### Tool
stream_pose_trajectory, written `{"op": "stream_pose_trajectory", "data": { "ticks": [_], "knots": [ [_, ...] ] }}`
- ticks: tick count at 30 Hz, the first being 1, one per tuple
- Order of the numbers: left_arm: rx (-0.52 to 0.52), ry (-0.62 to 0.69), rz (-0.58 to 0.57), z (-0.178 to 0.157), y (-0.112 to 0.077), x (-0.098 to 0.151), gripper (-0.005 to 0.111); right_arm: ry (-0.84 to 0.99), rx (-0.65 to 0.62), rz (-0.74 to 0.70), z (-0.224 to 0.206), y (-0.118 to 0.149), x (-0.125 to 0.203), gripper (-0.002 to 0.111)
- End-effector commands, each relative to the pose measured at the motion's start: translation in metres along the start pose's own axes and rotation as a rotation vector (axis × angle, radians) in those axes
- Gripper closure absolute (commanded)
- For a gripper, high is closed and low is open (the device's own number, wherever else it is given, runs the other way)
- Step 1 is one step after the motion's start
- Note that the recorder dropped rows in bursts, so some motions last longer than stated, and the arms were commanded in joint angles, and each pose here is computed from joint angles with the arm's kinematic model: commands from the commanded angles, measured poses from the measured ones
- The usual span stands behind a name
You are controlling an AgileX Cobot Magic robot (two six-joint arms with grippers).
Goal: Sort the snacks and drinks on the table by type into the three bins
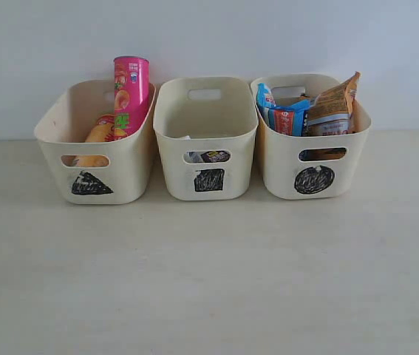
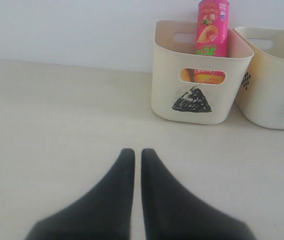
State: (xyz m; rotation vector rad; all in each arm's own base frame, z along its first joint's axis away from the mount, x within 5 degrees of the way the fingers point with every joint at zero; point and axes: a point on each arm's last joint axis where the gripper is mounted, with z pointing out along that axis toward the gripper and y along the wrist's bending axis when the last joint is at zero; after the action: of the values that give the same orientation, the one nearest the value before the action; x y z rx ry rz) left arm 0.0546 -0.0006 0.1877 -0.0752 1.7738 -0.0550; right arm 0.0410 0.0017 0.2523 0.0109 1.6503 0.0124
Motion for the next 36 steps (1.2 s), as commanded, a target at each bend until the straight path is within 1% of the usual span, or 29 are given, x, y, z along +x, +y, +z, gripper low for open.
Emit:
{"op": "stream_pose_trajectory", "data": {
  "ticks": [1, 6, 8, 11, 13, 36],
  "knots": [
    [0.000, -0.008, -0.007, 0.000, 0.000, 0.000, 0.103, 0.039, 0.011, -0.001, 0.011, -0.001, 0.030, 0.107],
    [0.000, -0.008, -0.007, 0.000, 0.000, 0.000, 0.103, 0.074, 0.018, 0.002, 0.019, -0.003, 0.060, 0.107],
    [0.000, -0.008, -0.007, 0.000, 0.000, 0.000, 0.103, 0.075, 0.018, 0.002, 0.019, -0.003, 0.060, 0.107],
    [0.000, -0.008, -0.007, 0.000, 0.000, 0.000, 0.103, 0.154, 0.013, -0.004, 0.018, -0.002, 0.067, 0.107],
    [0.000, -0.008, -0.007, 0.000, 0.000, 0.000, 0.103, 0.154, 0.011, -0.028, 0.018, -0.002, 0.067, 0.107],
    [0.000, -0.008, -0.007, 0.000, 0.000, 0.000, 0.103, 0.154, 0.010, -0.019, 0.018, -0.002, 0.067, 0.107]
  ]
}}
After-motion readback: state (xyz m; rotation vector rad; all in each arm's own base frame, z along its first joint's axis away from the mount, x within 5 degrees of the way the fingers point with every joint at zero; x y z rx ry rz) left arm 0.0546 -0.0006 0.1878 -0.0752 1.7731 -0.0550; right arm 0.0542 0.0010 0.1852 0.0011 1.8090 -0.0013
